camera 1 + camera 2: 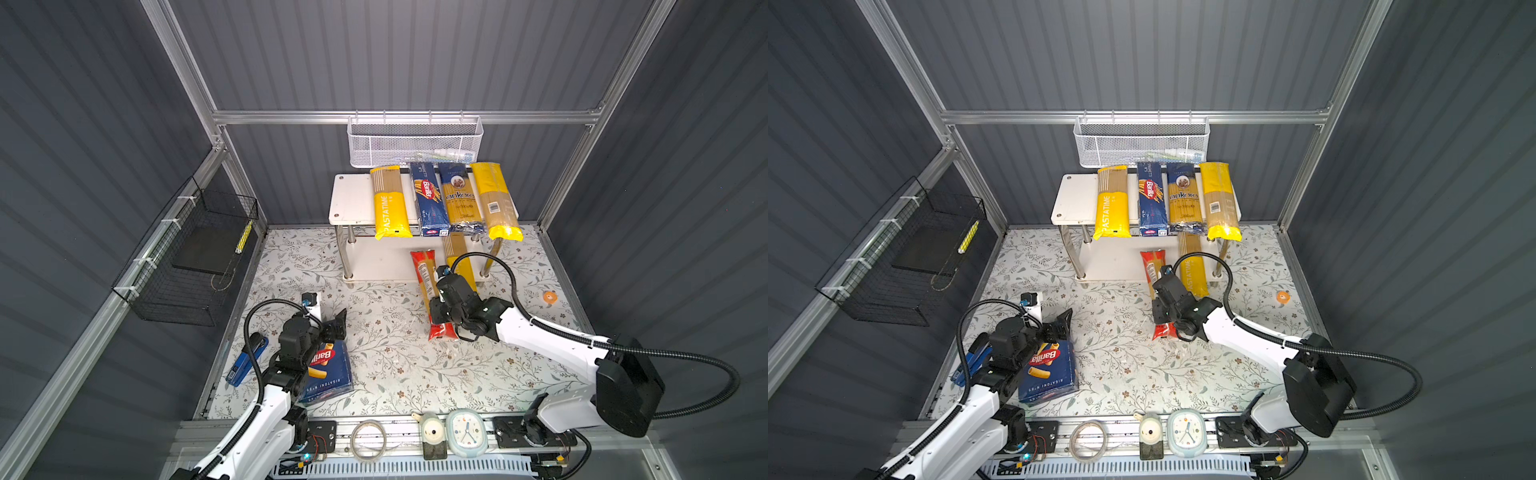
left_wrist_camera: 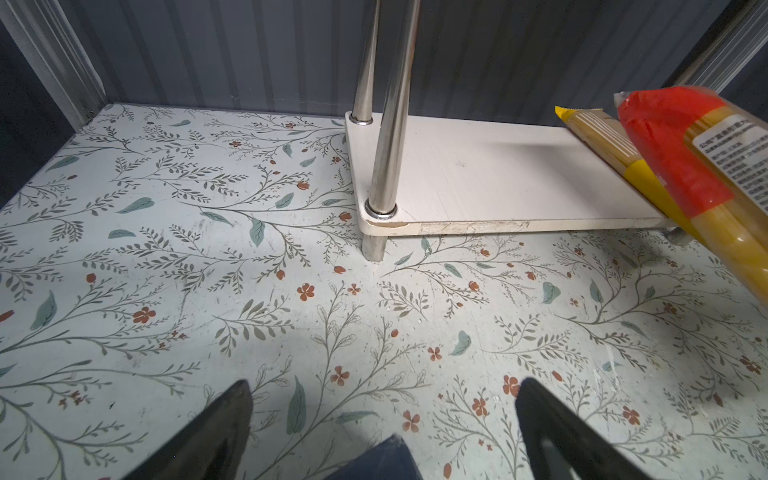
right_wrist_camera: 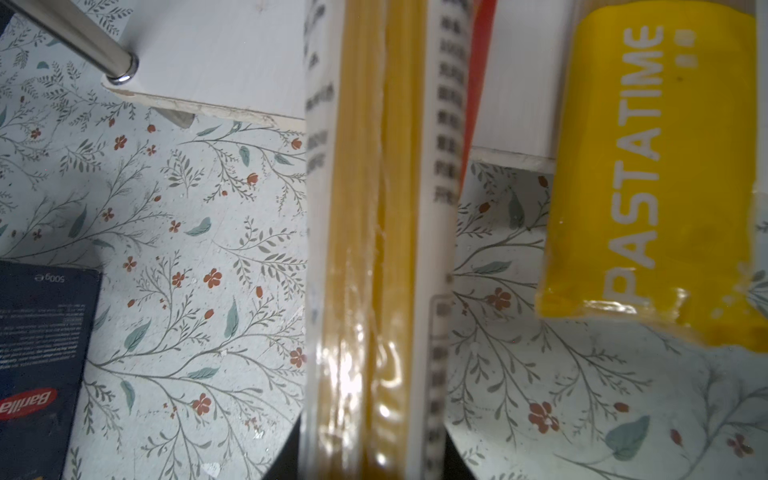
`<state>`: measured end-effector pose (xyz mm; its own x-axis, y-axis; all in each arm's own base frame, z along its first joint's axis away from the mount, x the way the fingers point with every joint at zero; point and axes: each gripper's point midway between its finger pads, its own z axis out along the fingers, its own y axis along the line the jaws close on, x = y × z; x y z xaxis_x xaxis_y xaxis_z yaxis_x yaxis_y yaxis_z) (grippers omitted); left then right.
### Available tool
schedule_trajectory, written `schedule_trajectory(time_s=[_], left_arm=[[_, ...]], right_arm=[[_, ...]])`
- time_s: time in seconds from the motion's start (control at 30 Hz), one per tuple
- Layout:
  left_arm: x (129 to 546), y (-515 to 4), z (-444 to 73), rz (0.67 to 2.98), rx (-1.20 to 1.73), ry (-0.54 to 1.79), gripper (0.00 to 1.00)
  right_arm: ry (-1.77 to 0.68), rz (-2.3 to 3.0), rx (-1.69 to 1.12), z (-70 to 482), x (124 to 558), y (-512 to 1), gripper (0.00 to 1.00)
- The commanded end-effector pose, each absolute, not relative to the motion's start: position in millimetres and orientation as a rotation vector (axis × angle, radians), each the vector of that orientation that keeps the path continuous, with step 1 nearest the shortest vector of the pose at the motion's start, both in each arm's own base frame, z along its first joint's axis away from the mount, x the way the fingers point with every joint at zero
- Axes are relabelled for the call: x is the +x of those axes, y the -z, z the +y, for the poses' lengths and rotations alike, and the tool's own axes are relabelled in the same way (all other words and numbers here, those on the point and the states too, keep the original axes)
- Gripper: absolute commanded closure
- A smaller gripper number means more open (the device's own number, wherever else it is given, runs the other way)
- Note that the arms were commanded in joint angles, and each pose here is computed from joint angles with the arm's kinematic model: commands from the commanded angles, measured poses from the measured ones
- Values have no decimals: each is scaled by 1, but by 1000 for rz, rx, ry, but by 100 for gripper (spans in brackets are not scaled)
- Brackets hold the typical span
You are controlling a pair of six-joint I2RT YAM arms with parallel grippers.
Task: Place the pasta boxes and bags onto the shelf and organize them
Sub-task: 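Lift the spaghetti bag upright with the right gripper and carry it toward the lower shelf, then lower the spaghetti bag onto the lower shelf beside the Pastatime bag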
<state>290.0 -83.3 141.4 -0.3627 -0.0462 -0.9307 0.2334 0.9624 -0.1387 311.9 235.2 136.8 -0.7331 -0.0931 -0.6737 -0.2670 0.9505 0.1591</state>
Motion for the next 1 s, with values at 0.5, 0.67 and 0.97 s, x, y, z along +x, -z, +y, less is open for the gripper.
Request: schedule_trajectory(time_s=[0.5, 0.67, 0.97], left_arm=[[294, -157, -84, 1881, 138, 286, 1], [294, -157, -84, 1880, 140, 286, 0], [294, -157, -85, 1882, 142, 288, 1]], right_arm=[[-446, 2160, -110, 223, 379, -209, 90], [-431, 2132, -87, 215, 393, -215, 89], [-466, 2134, -94, 225, 416, -218, 89]])
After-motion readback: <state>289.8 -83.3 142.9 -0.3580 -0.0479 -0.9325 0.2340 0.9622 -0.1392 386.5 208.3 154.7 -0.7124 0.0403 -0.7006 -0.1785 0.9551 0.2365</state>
